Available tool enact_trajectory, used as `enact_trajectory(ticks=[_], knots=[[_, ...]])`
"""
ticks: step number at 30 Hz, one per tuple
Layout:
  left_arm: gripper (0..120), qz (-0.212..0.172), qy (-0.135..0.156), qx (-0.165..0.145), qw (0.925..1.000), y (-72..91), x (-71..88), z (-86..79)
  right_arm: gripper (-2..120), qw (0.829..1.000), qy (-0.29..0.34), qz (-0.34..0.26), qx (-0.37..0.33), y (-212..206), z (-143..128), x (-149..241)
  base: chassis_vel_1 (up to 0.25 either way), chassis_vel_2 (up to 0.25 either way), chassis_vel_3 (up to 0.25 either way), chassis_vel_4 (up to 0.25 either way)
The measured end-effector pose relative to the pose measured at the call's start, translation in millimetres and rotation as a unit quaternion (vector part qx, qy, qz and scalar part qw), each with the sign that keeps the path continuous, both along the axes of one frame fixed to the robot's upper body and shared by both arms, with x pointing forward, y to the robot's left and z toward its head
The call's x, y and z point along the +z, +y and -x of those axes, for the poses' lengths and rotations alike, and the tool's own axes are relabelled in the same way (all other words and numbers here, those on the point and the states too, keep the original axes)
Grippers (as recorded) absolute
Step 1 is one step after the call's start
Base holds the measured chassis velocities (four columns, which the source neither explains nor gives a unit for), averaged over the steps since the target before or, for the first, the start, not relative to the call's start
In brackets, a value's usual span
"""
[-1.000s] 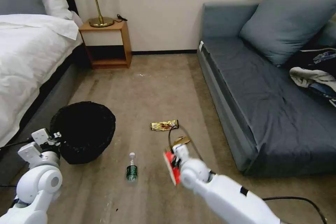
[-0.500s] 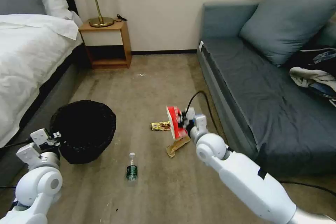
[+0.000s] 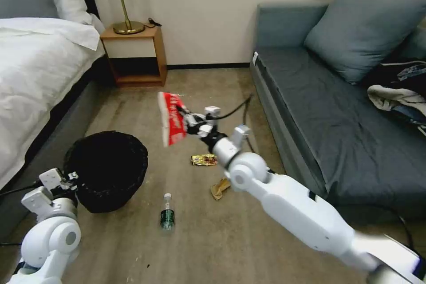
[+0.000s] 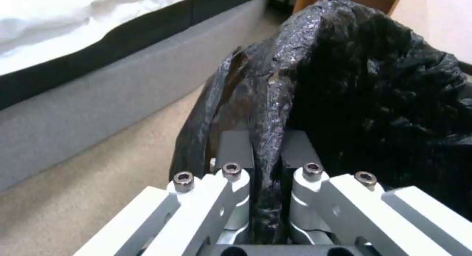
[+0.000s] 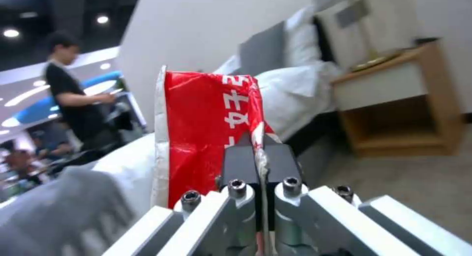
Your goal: Pick up the trash bin, then pick up the garbage on the floor and place it into the trash bin.
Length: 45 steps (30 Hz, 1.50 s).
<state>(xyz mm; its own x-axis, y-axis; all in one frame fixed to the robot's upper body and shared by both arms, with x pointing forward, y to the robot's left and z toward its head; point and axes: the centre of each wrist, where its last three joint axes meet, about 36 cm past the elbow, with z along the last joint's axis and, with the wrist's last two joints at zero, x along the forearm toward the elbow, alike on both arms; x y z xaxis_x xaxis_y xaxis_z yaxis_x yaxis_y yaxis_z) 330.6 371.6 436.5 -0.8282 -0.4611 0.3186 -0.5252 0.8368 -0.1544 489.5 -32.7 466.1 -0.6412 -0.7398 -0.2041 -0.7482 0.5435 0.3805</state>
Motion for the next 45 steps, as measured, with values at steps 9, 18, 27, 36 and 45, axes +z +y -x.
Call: enact_trajectory(ticks=[9, 18, 27, 36, 45], knots=[[7, 0.005, 0.003, -0.001, 1.0, -6.3, -4.4, 1.9, 0, 0.997, -0.002, 0.024, 0.077, 61.7, 10.4, -4.7, 0.0, 0.0, 0.0, 0.0], [7, 0.008, 0.005, -0.004, 0.9999, -11.2, -7.2, 1.8, 0, 0.992, -0.019, 0.05, 0.117, 125.6, 5.3, -20.8, 0.0, 0.0, 0.0, 0.0], [7, 0.01, 0.004, -0.005, 0.9999, -13.9, -8.1, 3.1, 0, 0.989, -0.032, 0.073, 0.125, 150.9, -17.7, -37.7, 0.0, 0.0, 0.0, 0.0], [7, 0.01, 0.003, -0.009, 0.9999, -15.6, -4.7, 3.5, 0, 0.985, -0.043, 0.126, 0.11, 140.1, -33.7, -93.6, 0.0, 0.0, 0.0, 0.0], [7, 0.012, 0.002, -0.009, 0.9999, -18.0, -3.1, 5.7, 0, 0.982, -0.04, 0.149, 0.106, 130.9, -35.6, -115.4, 0.0, 0.0, 0.0, 0.0]])
